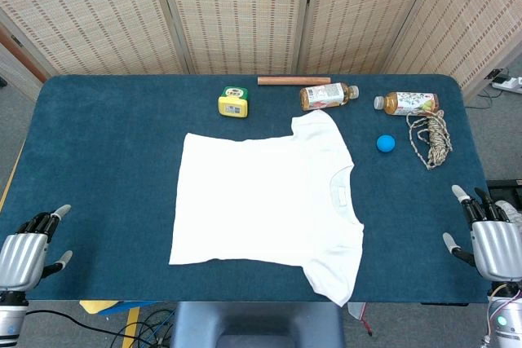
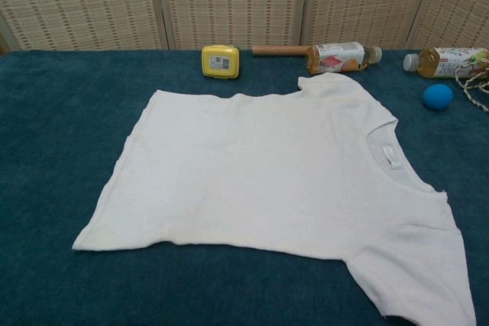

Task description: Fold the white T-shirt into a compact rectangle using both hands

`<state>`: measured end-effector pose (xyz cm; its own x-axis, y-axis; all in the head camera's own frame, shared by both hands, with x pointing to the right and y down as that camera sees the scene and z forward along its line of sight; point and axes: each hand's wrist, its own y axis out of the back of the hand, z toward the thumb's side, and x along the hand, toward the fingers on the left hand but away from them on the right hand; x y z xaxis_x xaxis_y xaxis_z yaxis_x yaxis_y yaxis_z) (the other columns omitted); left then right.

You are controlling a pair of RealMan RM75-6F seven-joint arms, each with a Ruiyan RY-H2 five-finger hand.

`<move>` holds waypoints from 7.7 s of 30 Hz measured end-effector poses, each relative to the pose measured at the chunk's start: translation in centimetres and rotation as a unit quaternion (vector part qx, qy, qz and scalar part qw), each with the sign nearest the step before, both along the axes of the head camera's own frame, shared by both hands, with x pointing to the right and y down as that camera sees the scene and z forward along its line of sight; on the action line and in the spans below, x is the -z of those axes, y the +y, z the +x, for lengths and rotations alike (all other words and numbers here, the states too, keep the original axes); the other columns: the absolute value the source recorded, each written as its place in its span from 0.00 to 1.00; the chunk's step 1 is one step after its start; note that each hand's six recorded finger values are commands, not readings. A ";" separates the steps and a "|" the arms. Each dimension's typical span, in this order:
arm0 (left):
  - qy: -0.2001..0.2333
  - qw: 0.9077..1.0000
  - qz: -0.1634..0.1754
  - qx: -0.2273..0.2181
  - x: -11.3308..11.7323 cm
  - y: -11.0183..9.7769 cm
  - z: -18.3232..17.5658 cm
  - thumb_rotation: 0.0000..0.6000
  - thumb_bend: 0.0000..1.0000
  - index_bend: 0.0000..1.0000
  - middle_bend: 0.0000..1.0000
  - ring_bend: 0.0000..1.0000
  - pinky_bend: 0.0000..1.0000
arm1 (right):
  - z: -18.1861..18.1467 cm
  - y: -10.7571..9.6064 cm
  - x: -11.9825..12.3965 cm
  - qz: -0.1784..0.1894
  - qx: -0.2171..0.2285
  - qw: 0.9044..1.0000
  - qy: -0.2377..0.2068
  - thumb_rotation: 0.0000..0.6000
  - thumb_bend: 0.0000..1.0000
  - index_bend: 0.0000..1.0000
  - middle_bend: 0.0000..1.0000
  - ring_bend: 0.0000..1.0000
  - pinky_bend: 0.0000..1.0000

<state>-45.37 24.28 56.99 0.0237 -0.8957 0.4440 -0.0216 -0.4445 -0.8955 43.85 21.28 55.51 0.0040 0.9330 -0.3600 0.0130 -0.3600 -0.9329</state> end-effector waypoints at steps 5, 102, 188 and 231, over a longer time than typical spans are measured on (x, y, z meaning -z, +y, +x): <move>0.002 1.000 0.007 -0.004 0.1 -0.1 0.0 1.00 0.24 0.19 0.28 0.24 0.38 | -0.2 0.0 0.2 0.000 0.006 1.000 -0.003 1.00 0.26 0.08 0.23 0.14 0.24; 0.152 0.937 -0.105 -0.296 -14.5 0.7 18.0 1.00 0.45 0.52 0.93 0.88 0.98 | -4.3 1.4 -0.6 -0.030 0.092 0.994 -0.060 1.00 0.30 0.08 0.31 0.25 0.28; 0.176 0.944 -0.102 -0.259 -14.1 0.7 18.2 1.00 0.49 0.60 0.94 0.89 0.98 | -11.6 1.7 -16.4 -0.137 0.336 0.932 -0.018 1.00 0.36 0.56 0.91 0.98 1.00; 0.250 0.925 -0.183 -0.218 -6.1 5.2 13.2 1.00 0.52 0.65 0.94 0.89 0.98 | -9.0 5.3 -5.4 -0.081 0.317 0.938 -0.111 1.00 0.61 0.82 0.96 1.00 1.00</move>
